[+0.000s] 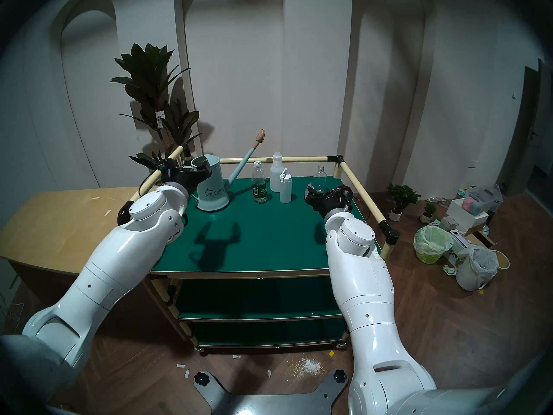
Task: Dust the shelf with the duster
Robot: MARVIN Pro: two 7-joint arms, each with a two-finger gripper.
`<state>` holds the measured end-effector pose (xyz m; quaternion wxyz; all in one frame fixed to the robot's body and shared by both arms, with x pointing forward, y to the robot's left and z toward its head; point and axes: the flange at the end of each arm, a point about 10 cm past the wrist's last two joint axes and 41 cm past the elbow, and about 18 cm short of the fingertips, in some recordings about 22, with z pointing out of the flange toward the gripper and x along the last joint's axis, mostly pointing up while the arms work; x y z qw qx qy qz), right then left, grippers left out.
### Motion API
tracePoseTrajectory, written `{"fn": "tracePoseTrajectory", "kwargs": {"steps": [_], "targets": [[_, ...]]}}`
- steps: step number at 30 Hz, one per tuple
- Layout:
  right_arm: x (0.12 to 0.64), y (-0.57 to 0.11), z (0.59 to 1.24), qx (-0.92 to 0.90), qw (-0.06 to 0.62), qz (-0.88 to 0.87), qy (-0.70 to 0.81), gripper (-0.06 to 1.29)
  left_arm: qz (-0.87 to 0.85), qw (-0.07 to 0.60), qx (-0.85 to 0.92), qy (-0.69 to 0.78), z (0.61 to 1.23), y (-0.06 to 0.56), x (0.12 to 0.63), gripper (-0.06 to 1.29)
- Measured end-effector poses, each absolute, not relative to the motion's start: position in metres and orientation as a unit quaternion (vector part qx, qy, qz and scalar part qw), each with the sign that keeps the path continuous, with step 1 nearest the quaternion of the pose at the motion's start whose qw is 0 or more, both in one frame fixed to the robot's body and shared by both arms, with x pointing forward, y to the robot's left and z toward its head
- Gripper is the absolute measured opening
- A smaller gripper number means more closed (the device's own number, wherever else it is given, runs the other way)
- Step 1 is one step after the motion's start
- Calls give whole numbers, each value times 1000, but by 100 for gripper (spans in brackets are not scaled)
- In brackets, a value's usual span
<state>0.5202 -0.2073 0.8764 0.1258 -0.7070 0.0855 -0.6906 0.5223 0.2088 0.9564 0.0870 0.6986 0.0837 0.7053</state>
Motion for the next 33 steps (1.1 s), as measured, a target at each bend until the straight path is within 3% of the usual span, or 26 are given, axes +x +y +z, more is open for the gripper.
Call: {"fn": "tracePoseTrajectory", "kwargs": {"steps": [14, 23, 27, 33], "targets": [[527, -209, 865, -709, 135, -685, 92, 125, 749, -31, 658, -67, 934, 146, 532, 124], [530, -198, 861, -703, 152, -691, 78, 125, 778, -133, 608, -84, 926, 170, 544, 124], [533, -195, 863, -697, 157, -696, 71, 125, 794, -137, 590, -61, 936, 184, 544, 124], [537, -192, 867, -688, 162, -704, 63, 125, 805, -84, 587, -21, 950, 191, 534, 124]]}}
